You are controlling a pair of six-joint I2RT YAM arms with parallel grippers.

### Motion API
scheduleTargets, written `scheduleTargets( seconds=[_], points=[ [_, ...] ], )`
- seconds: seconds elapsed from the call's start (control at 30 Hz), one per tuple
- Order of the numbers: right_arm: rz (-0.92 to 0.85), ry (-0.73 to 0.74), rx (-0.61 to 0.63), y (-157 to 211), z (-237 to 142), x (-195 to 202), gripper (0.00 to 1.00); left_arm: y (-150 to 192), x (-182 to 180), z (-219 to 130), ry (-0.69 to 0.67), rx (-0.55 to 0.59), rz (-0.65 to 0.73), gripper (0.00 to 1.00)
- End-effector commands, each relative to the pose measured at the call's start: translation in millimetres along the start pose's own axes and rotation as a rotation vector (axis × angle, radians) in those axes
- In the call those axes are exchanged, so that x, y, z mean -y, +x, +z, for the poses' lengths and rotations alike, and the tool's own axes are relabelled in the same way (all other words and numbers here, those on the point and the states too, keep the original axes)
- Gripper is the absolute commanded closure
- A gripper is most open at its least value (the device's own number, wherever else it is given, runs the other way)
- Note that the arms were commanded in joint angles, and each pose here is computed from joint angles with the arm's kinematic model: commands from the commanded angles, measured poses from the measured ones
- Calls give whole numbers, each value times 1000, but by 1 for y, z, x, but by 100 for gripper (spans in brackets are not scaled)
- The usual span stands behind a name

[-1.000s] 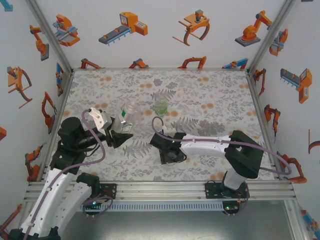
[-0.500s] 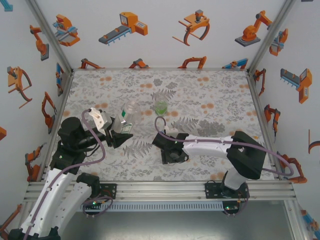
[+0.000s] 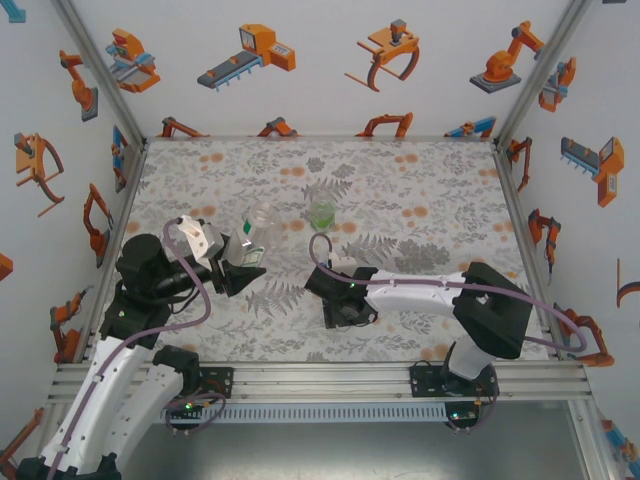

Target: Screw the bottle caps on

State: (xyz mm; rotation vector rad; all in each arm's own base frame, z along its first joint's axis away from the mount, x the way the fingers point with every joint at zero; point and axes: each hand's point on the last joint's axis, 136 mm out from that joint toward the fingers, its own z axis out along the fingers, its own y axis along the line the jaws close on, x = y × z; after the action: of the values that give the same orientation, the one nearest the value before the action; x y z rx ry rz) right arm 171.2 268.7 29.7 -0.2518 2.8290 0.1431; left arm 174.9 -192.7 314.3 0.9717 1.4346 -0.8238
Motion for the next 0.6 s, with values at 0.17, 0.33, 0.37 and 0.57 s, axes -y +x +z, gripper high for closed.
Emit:
scheduleTargets(
  seconds=[0.17, 0.33, 0.37, 0.57],
  points=[
    [-2, 19, -3, 2, 3, 6, 50, -5, 2, -1, 7, 13, -1, 92],
    [-3, 21, -12, 4, 5, 6, 50, -4, 2, 0, 6, 11, -3, 92],
    [-4, 20, -12, 4, 5, 5, 51, -4, 2, -1, 7, 12, -2, 92],
    [0, 17, -5, 3, 3, 6, 54, -5, 2, -1, 8, 14, 0, 92]
  ],
)
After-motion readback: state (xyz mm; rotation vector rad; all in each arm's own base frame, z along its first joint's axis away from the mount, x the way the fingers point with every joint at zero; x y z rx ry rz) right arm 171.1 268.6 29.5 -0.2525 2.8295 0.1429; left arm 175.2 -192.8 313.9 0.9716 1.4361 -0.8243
